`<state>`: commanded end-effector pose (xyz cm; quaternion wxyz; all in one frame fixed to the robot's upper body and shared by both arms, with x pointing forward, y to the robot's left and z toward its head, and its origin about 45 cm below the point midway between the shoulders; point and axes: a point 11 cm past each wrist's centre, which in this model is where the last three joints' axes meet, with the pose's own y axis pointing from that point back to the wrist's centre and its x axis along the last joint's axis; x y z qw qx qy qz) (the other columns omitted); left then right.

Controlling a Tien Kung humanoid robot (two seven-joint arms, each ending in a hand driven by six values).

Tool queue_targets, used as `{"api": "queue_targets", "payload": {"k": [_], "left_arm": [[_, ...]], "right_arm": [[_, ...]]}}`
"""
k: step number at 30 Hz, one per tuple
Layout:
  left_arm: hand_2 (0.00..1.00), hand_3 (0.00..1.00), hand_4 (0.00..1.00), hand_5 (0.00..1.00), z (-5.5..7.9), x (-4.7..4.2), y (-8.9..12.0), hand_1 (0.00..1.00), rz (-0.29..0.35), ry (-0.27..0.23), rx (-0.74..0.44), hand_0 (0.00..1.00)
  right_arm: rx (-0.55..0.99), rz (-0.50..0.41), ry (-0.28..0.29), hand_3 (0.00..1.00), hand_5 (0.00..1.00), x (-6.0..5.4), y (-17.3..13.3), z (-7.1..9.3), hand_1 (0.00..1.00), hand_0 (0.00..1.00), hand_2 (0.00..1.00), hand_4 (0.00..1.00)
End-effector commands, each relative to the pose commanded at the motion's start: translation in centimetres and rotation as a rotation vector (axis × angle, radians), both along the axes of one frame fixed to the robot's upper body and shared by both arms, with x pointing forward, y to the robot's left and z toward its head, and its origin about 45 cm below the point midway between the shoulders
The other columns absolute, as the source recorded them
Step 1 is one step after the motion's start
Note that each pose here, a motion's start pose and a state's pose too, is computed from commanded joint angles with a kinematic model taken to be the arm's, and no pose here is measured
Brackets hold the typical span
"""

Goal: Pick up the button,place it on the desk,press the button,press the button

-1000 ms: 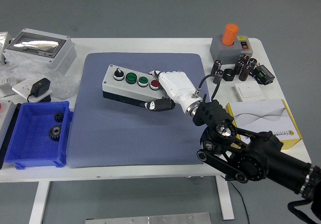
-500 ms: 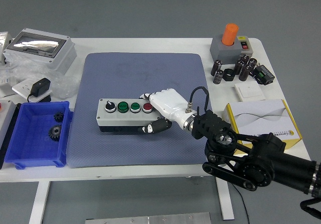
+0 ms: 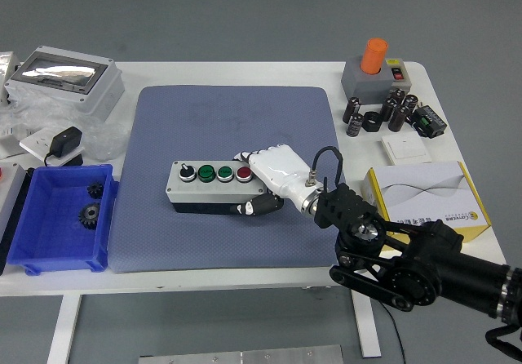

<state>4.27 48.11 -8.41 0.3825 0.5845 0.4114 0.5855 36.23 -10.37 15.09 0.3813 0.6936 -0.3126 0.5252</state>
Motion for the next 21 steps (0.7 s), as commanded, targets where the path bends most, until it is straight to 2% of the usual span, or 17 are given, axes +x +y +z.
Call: {"api": "queue_targets", "payload": {"k": [5,6,11,12,17,18,21], "left_arm": [[0.720,0.834,0.881,0.693,0.04,0.07,0.07,0.746,0.001,-0.005,0.003,0.767],[0.719,0.833,0.880,0.693,0.06,0.11,0.12,0.746,0.001,-0.007,0.004,0.767],[0.719,0.833,0.880,0.693,0.09,0.11,0.20,0.746,0.003,-0.008,0.006,0.767],[0.717,0.832,0.879,0.693,0.09,0.10,0.19,0.744,0.003,-0.007,0.006,0.765],[0.717,0.832,0.879,0.693,0.09,0.13,0.16,0.744,0.003,-0.006,0.003,0.765],[0.716,0.830,0.877,0.690,0.09,0.15,0.15,0.744,0.002,-0.006,0.003,0.766],[0.716,0.830,0.877,0.690,0.10,0.16,0.16,0.744,0.002,-0.003,0.001,0.766]], "right_arm": [[-0.015,-0.001,0.023,0.453,0.002,-0.09,-0.05,-0.35,0.213,0.048,0.430,0.263],[-0.019,-0.002,0.026,0.565,0.002,-0.10,-0.05,-0.38,0.279,0.072,0.516,0.361],[-0.040,-0.005,0.036,0.565,0.002,-0.09,-0.09,-0.50,0.279,0.072,0.516,0.361],[-0.044,-0.008,0.036,0.631,0.012,-0.06,-0.11,-0.49,0.455,0.170,0.585,0.454],[-0.061,-0.025,0.032,0.631,0.012,0.19,-0.34,-0.39,0.455,0.170,0.585,0.454],[-0.063,-0.029,0.030,0.680,0.077,0.25,-0.38,-0.33,0.566,0.293,0.651,0.491],[-0.067,-0.035,0.027,0.680,0.077,0.36,-0.45,-0.23,0.566,0.293,0.651,0.491]]}}
